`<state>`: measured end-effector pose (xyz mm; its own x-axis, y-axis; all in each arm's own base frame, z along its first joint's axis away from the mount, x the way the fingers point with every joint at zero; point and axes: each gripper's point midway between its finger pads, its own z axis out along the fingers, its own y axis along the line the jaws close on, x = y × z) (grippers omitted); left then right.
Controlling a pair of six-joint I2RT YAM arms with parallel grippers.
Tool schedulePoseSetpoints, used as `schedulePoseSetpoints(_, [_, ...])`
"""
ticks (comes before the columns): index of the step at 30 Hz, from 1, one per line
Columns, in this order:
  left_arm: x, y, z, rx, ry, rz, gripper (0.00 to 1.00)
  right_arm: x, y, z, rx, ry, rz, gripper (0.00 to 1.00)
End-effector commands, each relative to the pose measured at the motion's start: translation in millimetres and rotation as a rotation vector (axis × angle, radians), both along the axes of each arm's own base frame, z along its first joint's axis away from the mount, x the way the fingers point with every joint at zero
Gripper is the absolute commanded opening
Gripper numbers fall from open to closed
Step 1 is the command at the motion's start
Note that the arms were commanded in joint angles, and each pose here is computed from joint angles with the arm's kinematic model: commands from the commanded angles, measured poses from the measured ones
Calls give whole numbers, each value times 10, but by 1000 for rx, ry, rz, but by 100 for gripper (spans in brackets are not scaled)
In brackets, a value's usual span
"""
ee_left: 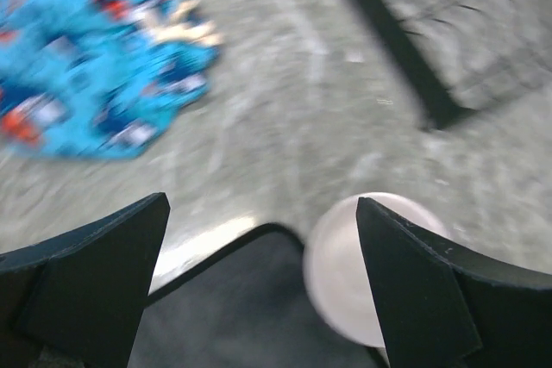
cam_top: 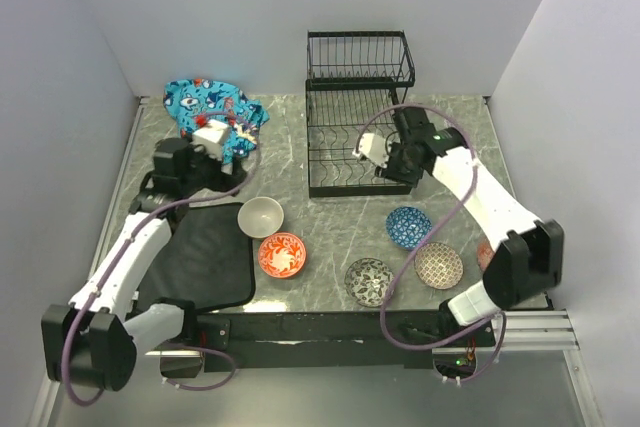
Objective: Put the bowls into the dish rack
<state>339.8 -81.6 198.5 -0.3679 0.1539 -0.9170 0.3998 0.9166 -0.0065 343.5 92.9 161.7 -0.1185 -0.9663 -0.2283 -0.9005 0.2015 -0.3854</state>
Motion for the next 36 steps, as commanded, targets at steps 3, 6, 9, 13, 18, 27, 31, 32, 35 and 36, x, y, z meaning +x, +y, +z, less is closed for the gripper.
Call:
schedulePoseSetpoints(3, [-190,-945,207,89,-15,-379,97,-22,86,580,474,-113,-494,48])
schedulePoseSetpoints(6, [-257,-1227,217,158,-50,-514,97,-110,83,858,635,-141,-615,59])
schedulePoseSetpoints(9, [-321,-1505,282,220,-140,-657,98,-255,-8,1204,726,-199,-652,67])
schedulePoseSetpoints(13, [-310,-2000,331,283,-195,-870,97,-318,-188,1692,802,-265,-785,72])
schedulePoseSetpoints(18, [-159,-2371,275,252,-43,-943,90,-481,-282,1768,820,-279,-853,72])
schedulePoseSetpoints(27, [-144,-1586,-116,312,411,-283,99,-634,-336,1644,879,-294,-907,73])
schedulePoseSetpoints(31, [-426,-1309,-444,313,530,-154,97,-665,-381,1595,864,-305,-919,74])
schedulePoseSetpoints(32, [-453,-1275,-517,322,544,-143,96,-661,-398,1600,860,-316,-921,74])
schedulePoseSetpoints(35, [-506,-1192,-747,342,602,-88,96,-666,-419,1607,852,-317,-927,74])
schedulePoseSetpoints(36, [-482,-1185,-761,341,585,-82,93,-657,-416,1616,850,-315,-925,74])
